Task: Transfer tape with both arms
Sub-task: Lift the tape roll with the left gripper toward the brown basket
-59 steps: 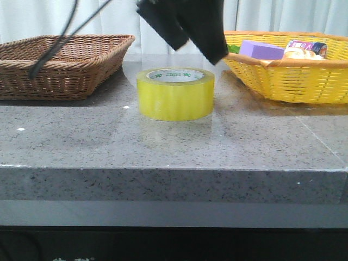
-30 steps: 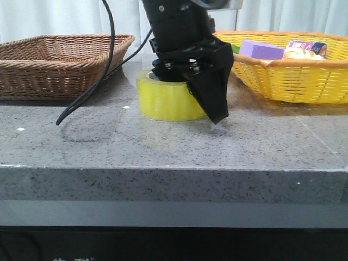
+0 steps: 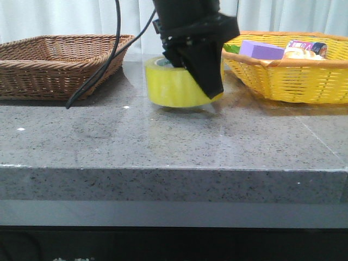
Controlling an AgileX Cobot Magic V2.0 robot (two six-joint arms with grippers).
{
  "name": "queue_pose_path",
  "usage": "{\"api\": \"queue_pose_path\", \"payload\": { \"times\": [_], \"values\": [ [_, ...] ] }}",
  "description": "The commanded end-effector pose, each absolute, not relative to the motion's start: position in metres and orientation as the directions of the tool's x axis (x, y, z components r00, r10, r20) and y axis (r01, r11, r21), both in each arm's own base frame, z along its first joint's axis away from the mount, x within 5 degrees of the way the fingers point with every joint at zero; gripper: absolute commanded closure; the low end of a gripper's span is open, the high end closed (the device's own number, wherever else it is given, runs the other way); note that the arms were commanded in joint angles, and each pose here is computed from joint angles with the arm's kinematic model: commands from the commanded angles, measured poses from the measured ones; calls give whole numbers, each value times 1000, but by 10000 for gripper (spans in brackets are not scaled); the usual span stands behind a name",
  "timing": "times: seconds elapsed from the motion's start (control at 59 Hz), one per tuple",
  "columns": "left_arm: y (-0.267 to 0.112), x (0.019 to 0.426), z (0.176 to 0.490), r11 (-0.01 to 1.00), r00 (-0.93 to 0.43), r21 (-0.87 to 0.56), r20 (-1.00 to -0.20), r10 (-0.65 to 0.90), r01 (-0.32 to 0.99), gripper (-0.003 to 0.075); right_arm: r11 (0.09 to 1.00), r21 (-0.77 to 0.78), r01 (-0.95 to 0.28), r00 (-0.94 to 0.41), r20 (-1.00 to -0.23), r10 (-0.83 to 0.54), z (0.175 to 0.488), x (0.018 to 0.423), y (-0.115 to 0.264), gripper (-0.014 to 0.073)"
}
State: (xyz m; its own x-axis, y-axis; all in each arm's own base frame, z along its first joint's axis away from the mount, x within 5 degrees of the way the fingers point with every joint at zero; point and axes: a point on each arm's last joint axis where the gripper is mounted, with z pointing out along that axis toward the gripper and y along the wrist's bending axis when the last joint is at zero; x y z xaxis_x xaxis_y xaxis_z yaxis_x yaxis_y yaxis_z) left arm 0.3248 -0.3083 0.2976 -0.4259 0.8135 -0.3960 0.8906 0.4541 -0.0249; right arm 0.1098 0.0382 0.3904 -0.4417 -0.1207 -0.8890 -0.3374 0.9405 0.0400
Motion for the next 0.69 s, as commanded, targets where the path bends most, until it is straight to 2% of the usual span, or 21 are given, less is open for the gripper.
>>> {"api": "queue_pose_path", "payload": {
  "times": [0.0, 0.169, 0.39, 0.677],
  "values": [
    [-304, 317, 345, 465, -391, 25, -503, 771, 885, 600, 945, 36, -325, -364, -927, -90, 404, 111, 37, 193],
    [-298, 317, 372, 493, -383, 76, -532, 755, 866, 601, 945, 36, -325, -364, -927, -90, 404, 111, 37, 193],
    [-282, 324, 401, 558, -369, 210, -560, 742, 803, 601, 945, 36, -325, -364, -927, -90, 404, 111, 37, 193],
    [-235, 358, 407, 684, -478, 208, -576, 664, 699, 601, 945, 36, -325, -364, -927, -90, 404, 111, 37, 193]
  ]
}}
